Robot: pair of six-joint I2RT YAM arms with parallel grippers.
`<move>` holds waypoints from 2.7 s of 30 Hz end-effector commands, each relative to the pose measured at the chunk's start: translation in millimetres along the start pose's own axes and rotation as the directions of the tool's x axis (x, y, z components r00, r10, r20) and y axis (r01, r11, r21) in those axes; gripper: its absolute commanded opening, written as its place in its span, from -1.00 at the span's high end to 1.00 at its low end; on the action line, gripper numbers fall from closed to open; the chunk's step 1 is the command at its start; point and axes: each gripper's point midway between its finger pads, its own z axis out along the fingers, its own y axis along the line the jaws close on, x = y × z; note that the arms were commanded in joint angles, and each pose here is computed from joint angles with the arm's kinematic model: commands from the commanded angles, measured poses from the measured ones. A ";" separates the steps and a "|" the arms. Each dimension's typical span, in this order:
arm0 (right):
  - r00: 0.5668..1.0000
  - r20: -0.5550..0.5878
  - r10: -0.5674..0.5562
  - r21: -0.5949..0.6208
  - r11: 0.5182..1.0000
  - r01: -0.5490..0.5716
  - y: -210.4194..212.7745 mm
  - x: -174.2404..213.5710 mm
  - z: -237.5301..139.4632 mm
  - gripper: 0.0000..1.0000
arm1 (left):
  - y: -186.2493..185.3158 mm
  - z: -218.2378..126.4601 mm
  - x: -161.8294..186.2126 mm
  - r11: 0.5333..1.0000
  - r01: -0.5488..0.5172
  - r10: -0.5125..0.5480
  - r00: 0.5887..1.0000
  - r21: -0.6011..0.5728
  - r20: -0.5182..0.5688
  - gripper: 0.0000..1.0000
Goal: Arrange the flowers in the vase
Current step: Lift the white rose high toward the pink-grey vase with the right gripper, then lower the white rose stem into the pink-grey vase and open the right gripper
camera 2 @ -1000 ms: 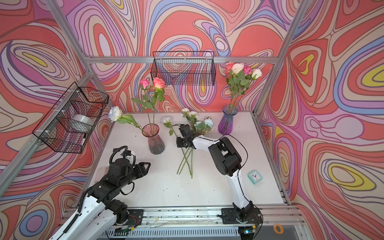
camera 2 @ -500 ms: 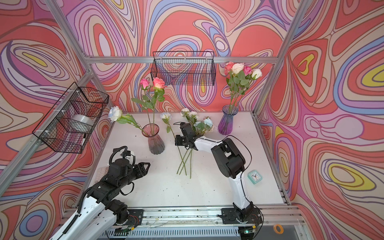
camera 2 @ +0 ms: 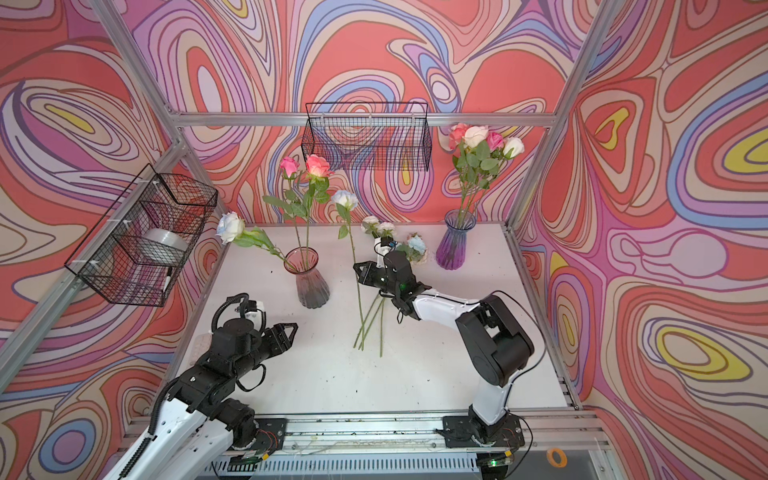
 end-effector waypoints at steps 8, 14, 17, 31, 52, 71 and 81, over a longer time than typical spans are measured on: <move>0.935 0.340 -0.102 -0.294 0.933 0.209 76.7 -43.5 -66.3 1.00 | -9.2 -20.9 -29.2 0.997 0.048 -0.059 0.983 0.065 0.173 -0.23; 0.829 0.498 -0.253 -0.297 0.849 0.437 132.4 -63.3 -87.9 1.00 | -9.4 -41.3 -46.1 0.990 0.076 -0.111 0.946 0.122 0.304 -0.29; 0.769 0.564 -0.301 -0.272 0.811 0.517 159.2 -79.3 -90.5 1.00 | -6.6 -50.6 -52.0 0.986 0.092 -0.137 0.924 0.141 0.358 -0.33; 0.622 0.744 -0.244 -0.278 0.733 0.620 228.2 -148.2 -54.5 1.00 | -8.5 -63.5 -68.6 0.987 0.112 -0.149 0.904 0.115 0.400 -0.37; 0.647 0.713 -0.272 -0.294 0.721 0.627 229.0 -138.6 16.6 1.00 | -25.0 -53.5 -65.4 0.969 0.136 -0.202 0.916 0.204 0.347 -0.39; 0.718 0.568 -0.404 -0.289 0.718 0.633 199.2 -58.5 62.4 0.82 | -19.3 -25.8 -49.2 0.945 0.221 -0.287 0.914 0.242 0.288 -0.41; 0.713 0.530 -0.460 -0.225 0.734 0.641 195.8 -41.2 63.7 0.39 | -18.7 -24.2 -52.9 0.966 0.186 -0.231 0.930 0.178 0.284 -0.44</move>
